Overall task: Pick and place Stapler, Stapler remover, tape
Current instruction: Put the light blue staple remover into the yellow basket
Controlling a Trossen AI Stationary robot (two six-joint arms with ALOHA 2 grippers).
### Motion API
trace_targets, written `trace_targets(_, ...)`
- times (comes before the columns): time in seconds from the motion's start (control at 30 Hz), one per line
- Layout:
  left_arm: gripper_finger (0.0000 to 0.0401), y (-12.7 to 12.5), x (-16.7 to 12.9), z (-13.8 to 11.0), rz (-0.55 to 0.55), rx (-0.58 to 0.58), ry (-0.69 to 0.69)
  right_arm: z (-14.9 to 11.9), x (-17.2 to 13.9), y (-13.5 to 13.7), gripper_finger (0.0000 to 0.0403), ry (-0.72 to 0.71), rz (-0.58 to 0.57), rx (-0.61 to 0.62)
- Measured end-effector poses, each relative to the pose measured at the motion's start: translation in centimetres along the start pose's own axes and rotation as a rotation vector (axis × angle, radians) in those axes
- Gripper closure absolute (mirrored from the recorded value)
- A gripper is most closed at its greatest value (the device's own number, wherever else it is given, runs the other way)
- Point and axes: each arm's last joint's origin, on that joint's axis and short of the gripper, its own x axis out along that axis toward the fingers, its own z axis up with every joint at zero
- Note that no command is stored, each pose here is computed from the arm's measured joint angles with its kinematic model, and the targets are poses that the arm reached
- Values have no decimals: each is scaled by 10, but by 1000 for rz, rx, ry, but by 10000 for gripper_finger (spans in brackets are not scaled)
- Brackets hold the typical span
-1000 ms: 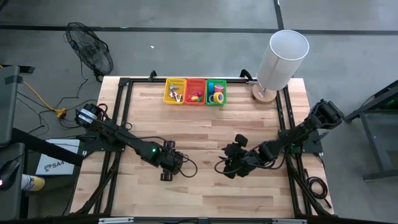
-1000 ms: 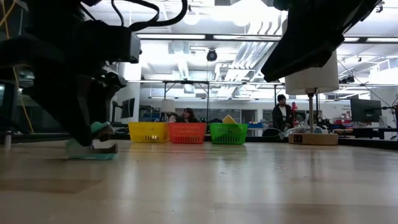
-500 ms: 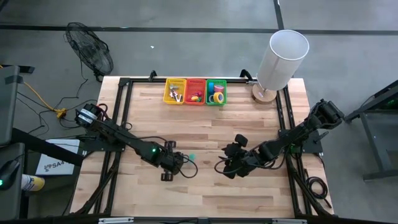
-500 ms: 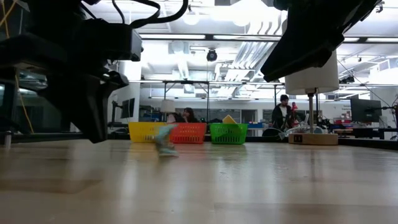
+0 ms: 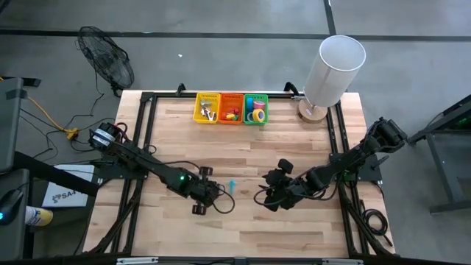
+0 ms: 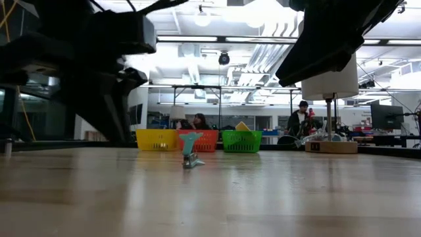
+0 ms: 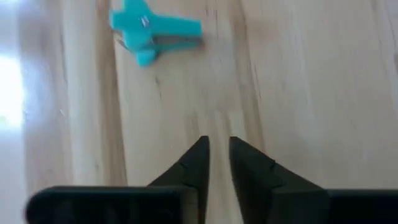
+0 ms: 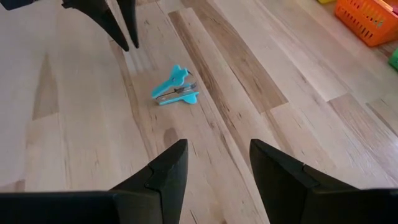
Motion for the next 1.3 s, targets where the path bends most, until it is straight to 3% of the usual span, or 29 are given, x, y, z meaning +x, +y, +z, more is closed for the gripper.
trace_targets(0.1,312,1,0,4,50,-17,-48,0,0,0,238,0,0,4)
trace_targets(0.27,244,2,-1,14,116,-223,-178,0,0,0,238,0,0,8)
trace_targets(0.4,201,1,-2,20,85,-358,-240,0,0,0,237,0,0,12)
trace_targets(0.57,183,-1,2,21,62,-419,-245,0,0,0,237,4,4,20)
trace_targets(0.8,183,-3,7,15,31,-365,-169,-1,0,1,237,18,20,20)
trace_targets(1.03,183,1,5,6,115,-321,-93,-1,12,8,238,-17,47,44)
trace_targets(1.3,183,5,4,-2,189,-40,-9,0,32,21,238,-127,94,140)
